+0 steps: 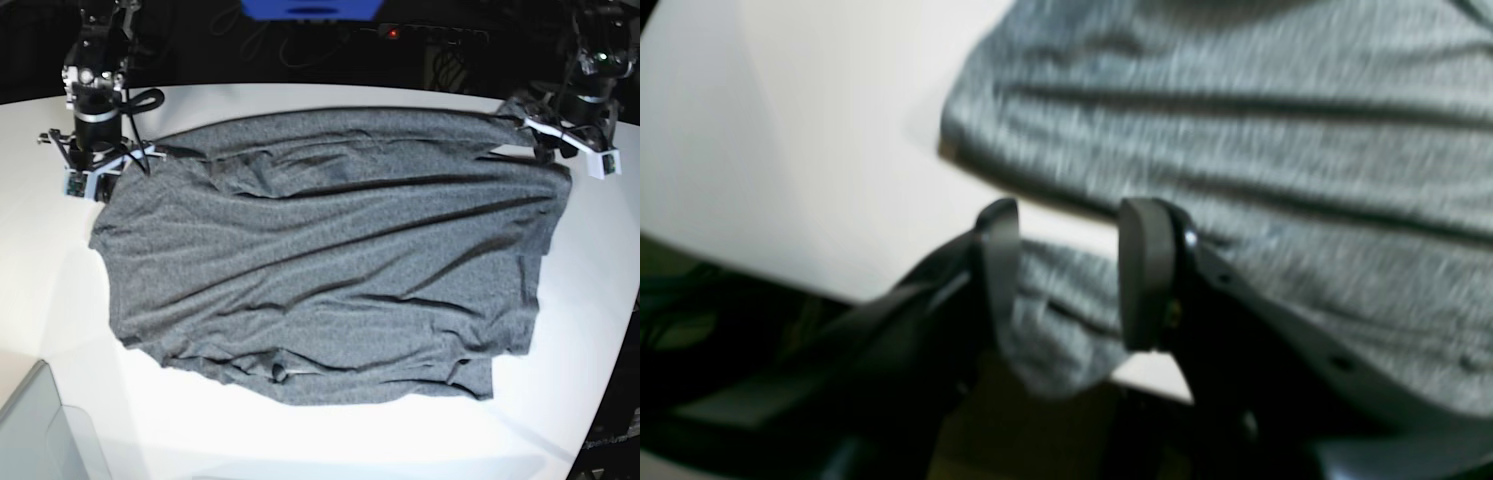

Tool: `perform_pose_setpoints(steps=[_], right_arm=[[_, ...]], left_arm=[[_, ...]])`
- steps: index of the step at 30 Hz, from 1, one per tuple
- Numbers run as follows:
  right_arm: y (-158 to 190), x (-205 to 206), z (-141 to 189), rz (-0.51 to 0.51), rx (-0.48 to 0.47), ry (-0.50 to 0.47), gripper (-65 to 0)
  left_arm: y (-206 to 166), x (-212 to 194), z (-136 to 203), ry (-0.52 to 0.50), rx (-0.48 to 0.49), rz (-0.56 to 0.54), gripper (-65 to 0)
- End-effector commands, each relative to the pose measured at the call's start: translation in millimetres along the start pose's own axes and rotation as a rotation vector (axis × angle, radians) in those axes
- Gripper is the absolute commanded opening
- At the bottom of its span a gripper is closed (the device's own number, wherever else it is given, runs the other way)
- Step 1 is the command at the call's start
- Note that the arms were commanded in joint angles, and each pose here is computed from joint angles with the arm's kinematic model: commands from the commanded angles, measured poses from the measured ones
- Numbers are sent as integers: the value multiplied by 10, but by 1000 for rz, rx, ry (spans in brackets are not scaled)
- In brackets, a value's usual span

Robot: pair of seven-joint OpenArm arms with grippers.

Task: Layout the t-shirt on the table in an organized manner, then fold the t-shirt properly
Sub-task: 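Lift the shirt edges with both grippers and stretch them apart, then release the shirt with the right gripper and move it back toward the shirt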

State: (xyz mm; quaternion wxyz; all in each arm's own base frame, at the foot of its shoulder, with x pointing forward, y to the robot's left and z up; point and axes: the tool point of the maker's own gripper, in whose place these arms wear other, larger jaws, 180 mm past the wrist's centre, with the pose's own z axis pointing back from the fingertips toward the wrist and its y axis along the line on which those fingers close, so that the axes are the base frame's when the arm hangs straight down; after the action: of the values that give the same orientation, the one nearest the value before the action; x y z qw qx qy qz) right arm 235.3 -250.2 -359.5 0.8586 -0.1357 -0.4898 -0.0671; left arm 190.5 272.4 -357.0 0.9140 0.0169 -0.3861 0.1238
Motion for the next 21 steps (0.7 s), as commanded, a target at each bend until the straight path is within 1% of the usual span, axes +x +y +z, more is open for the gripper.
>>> perform_pose_setpoints(steps=[1, 4, 7, 8, 10, 12, 15, 17, 19, 21], right_arm=[[-93, 79, 28, -8, -32, -36, -574], [-230, 31, 57, -49, -86, -25, -573], [-366, 11, 78, -62, -127, -22, -571], [-390, 4, 84, -62, -133, -20, -571], [-456, -23, 101, -61, -150, -12, -571], [-558, -41, 119, -64, -177, -8, -571], [-690, -119, 163, -84, -221, 10, -571], [-785, -178, 191, -106, -256, 20, -571], [-848, -211, 220, -116, -278, 28, -552], [-890, -259, 249, -124, -294, 39, -511]], left_arm=[[92, 108, 65, -36, 20, -17, -407], [256, 56, 133, -32, 66, 15, -407], [421, 24, 204, -36, 116, 47, -407], [439, 30, 217, -39, 116, 43, -407], [397, 4, 243, -35, 80, 8, -396], [339, -15, 263, -35, 50, -16, -350], [273, -179, 270, 54, 8, -50, -227], [219, -260, 275, 96, -22, -77, -161], [173, -284, 283, 105, -48, -102, -116], [137, -304, 291, 110, -70, -123, -87]])
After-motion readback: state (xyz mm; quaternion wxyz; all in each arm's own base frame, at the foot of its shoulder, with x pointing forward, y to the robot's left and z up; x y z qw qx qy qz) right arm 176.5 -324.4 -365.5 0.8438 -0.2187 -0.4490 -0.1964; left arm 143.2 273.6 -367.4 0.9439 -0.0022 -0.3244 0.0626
